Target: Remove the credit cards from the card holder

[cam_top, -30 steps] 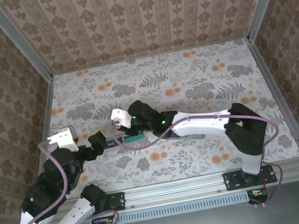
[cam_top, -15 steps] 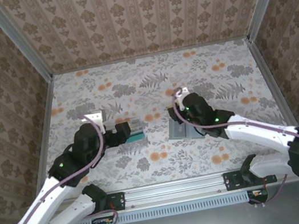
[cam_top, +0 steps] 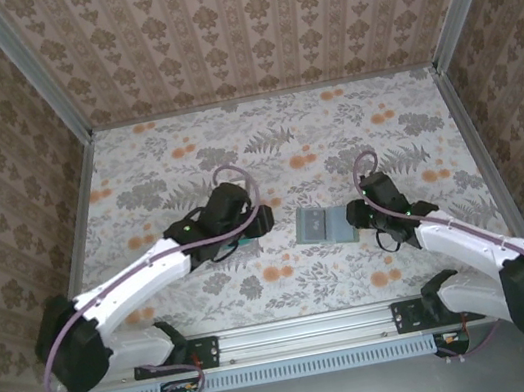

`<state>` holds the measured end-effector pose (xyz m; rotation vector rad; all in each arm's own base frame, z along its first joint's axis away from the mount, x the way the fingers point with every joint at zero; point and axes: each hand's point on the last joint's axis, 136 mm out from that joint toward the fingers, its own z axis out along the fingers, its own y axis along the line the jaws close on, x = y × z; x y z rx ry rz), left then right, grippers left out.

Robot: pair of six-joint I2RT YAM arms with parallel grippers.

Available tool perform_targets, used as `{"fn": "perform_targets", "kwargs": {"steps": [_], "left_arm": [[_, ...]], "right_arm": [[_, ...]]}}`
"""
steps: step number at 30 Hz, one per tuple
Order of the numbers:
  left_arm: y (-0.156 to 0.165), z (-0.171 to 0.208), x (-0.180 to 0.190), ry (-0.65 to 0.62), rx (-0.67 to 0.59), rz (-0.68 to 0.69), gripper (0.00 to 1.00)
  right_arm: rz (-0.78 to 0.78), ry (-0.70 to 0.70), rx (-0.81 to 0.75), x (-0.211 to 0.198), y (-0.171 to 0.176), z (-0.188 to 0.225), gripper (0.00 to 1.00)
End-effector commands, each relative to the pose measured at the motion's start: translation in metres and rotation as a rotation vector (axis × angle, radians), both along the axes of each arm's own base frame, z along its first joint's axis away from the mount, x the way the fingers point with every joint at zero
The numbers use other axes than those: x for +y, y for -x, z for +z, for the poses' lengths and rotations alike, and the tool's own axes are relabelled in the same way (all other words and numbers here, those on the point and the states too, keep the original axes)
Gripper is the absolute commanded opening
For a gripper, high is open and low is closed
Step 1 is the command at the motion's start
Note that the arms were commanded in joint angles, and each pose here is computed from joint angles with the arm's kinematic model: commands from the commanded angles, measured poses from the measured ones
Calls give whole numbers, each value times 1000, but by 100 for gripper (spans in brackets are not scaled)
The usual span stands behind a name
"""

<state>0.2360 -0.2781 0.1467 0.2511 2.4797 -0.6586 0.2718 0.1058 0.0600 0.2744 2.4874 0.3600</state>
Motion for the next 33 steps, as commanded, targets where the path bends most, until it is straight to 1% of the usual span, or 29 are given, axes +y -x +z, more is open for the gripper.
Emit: {"fn": "perform_targets", "kwargs": {"steps": [1, 7, 8, 10, 11, 14, 18, 21, 23, 27, 33], "left_arm": [[-6, 11, -38, 85, -1, -47, 43], [-3, -25, -83, 119, 101, -124, 38], [-1, -30, -90, 127, 121, -142, 37], [2, -40, -104, 142, 157, -178, 29], [3, -45, -110, 143, 173, -189, 28], [5, -58, -119, 132, 206, -204, 27], [5, -75, -122, 100, 246, -204, 27], [5, -86, -120, 70, 263, -195, 26], [3, -89, -116, 44, 261, -181, 23], [1, -94, -107, -8, 254, -159, 23], [0, -107, -102, -56, 276, -160, 22]], "right_arm": [[4, -61, 72, 7, 6, -13, 36], [-11, -52, 124, 5, 6, -27, 36], [-11, -50, 133, 5, 7, -30, 36], [-10, -49, 145, 5, 8, -33, 34], [-10, -48, 150, 5, 8, -35, 34], [-4, -53, 156, 7, 8, -36, 31], [4, -55, 164, 8, 8, -37, 27], [3, -53, 169, 8, 8, -38, 27], [2, -51, 171, 8, 9, -39, 27], [-1, -49, 173, 7, 9, -39, 27], [-1, -47, 179, 7, 9, -40, 27]]}}
